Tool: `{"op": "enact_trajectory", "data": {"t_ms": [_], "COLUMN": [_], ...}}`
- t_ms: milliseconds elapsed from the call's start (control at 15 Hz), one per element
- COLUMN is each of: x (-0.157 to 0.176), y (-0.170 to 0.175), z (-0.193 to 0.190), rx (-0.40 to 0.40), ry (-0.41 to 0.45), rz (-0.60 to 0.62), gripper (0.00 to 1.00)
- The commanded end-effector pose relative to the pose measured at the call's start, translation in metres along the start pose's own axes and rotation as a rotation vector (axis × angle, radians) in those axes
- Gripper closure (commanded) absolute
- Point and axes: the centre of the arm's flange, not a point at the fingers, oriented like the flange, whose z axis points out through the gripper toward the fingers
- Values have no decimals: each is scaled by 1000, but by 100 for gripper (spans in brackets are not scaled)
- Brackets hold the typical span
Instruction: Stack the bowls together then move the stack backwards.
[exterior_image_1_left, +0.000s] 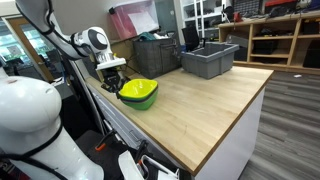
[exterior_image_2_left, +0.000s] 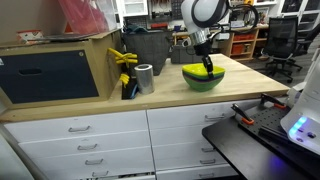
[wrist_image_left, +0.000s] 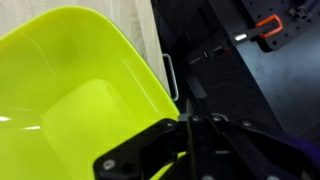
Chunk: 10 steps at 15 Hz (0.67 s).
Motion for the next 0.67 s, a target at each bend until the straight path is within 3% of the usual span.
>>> {"op": "enact_trajectory", "data": {"t_ms": [0, 400, 600], "x": [-21, -38, -35], "y": [16, 36, 29], "z": [10, 16, 9], "rx": [-121, -278, -243], "ry": [-36, -99, -86], "rz": [3, -19, -13], "gripper": [100, 100, 100]}}
